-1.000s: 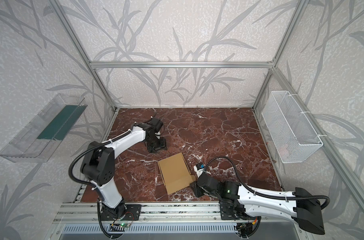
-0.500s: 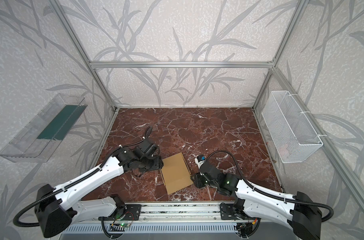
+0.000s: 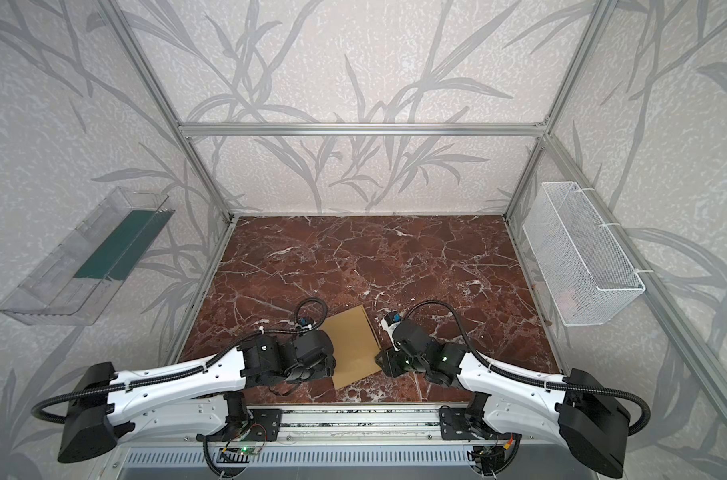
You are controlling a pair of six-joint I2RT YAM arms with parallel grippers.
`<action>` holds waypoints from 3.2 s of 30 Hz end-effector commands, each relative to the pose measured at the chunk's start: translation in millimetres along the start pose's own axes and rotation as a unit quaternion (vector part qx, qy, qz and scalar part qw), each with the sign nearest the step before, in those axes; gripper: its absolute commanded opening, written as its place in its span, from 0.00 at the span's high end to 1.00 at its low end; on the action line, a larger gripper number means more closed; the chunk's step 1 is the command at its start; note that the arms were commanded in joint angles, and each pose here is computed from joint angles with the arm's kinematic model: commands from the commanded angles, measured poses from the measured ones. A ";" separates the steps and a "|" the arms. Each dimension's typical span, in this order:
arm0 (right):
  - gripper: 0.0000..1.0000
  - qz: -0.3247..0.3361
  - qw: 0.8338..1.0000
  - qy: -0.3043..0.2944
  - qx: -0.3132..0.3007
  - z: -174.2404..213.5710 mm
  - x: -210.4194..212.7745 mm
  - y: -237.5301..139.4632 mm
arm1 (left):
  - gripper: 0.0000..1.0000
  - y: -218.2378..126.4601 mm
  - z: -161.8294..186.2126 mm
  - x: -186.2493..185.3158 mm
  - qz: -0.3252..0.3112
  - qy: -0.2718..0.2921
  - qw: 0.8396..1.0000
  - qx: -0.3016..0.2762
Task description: Fold the paper box
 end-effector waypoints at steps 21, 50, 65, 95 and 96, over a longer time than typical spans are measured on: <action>0.56 -0.016 1.000 0.007 0.011 2.2 -3.5 9.3 | 0.34 40.9 24.0 -15.0 0.021 -0.048 0.999 -0.008; 0.54 -0.042 0.999 0.015 0.020 -0.4 2.7 19.5 | 0.34 37.8 23.3 -5.2 0.046 -0.062 0.996 -0.035; 0.61 -0.044 0.998 0.030 0.025 1.5 2.0 21.8 | 0.35 37.1 22.4 -6.0 0.057 -0.066 0.995 -0.043; 0.70 -0.054 0.997 0.040 0.029 1.0 3.7 25.9 | 0.36 34.0 22.2 -1.9 0.065 -0.071 0.994 -0.053; 0.70 -0.053 0.997 0.040 0.028 1.0 3.5 26.0 | 0.36 33.9 22.2 -1.8 0.065 -0.071 0.994 -0.053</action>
Point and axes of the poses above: each gripper's point midway between its finger pads, its own y axis out along the fingers, its own x axis along the line the jaws close on, z = x × y, the point moved 8 cm from there along -y, back along the fingers, and after that the axes turned 6 degrees about y, right-handed, at the moved point
